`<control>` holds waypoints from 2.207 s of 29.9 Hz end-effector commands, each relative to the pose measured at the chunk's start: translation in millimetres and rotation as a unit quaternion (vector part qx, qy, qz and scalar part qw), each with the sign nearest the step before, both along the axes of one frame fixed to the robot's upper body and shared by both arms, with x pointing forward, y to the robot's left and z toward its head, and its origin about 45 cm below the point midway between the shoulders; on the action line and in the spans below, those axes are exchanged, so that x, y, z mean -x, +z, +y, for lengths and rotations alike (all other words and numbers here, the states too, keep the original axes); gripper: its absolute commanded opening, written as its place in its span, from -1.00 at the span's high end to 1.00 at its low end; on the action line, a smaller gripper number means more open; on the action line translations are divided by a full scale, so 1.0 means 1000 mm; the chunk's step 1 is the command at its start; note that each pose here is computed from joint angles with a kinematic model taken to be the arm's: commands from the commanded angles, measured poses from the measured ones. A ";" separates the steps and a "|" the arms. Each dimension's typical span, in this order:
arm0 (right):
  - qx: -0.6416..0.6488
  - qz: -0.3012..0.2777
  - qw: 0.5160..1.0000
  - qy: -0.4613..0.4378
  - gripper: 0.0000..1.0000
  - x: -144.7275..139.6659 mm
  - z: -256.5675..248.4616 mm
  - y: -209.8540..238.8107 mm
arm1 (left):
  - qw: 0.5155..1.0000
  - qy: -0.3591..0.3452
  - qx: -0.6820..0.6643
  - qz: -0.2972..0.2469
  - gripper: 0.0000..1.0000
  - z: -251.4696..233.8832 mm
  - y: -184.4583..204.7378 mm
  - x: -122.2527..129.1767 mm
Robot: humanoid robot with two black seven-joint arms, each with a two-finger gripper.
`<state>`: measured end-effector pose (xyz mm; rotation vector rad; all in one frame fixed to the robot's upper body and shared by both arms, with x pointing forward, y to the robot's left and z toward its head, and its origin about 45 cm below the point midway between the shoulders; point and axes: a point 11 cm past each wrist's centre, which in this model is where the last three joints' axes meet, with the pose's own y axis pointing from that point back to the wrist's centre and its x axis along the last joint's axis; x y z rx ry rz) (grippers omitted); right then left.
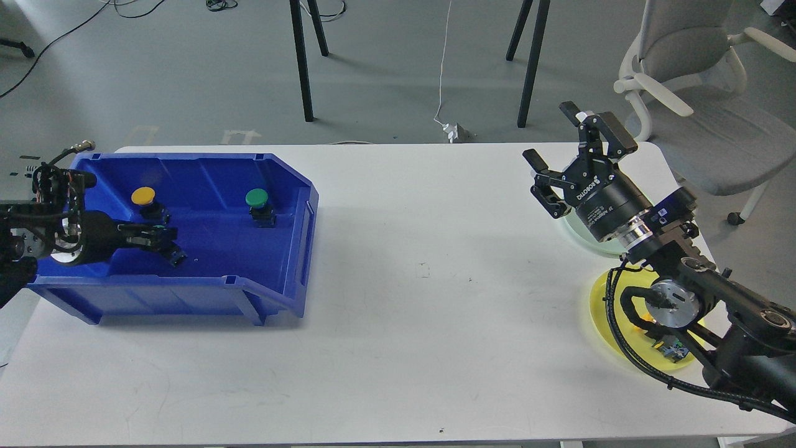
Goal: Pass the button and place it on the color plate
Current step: 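Grasp the green button in the blue bin with the left gripper, then lift the green button and carry it toward the right gripper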
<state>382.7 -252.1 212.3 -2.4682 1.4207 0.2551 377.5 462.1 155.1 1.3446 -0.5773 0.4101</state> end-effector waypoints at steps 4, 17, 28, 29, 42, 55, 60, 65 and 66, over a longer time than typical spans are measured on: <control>0.000 0.000 1.000 -0.001 -0.88 0.000 0.000 0.000 | 1.000 0.001 0.000 -0.001 0.45 0.001 0.001 0.000; -0.001 0.000 1.000 -0.004 -0.88 -0.001 -0.001 0.000 | 1.000 0.006 0.009 -0.010 0.54 0.004 0.036 -0.012; -0.002 -0.006 1.000 -0.009 -0.88 -0.004 -0.004 0.005 | 0.957 -0.063 0.254 -0.124 0.55 -0.075 0.195 -0.014; -0.003 -0.006 1.000 -0.007 -0.88 -0.003 -0.003 0.004 | 0.946 -0.074 0.287 -0.134 0.55 -0.088 0.208 -0.014; 0.055 -0.033 0.997 -0.043 -0.92 -0.015 -0.035 0.030 | 0.795 -0.197 0.573 -0.038 0.55 -0.327 0.192 -0.031; 0.028 -0.051 0.991 0.120 -0.84 0.030 -0.013 0.066 | 0.771 -0.114 0.626 0.011 0.55 -0.357 0.137 -0.048; -0.085 0.003 0.990 0.109 -0.84 0.037 -0.023 0.053 | 0.771 -0.111 0.626 0.013 0.55 -0.356 0.135 -0.048; -0.186 0.048 0.977 0.090 -0.85 0.042 -0.005 0.032 | 0.771 -0.111 0.627 0.013 0.55 -0.357 0.135 -0.047; -0.202 0.053 0.974 0.092 -0.85 0.043 0.002 0.028 | 0.771 -0.111 0.627 0.013 0.55 -0.357 0.135 -0.047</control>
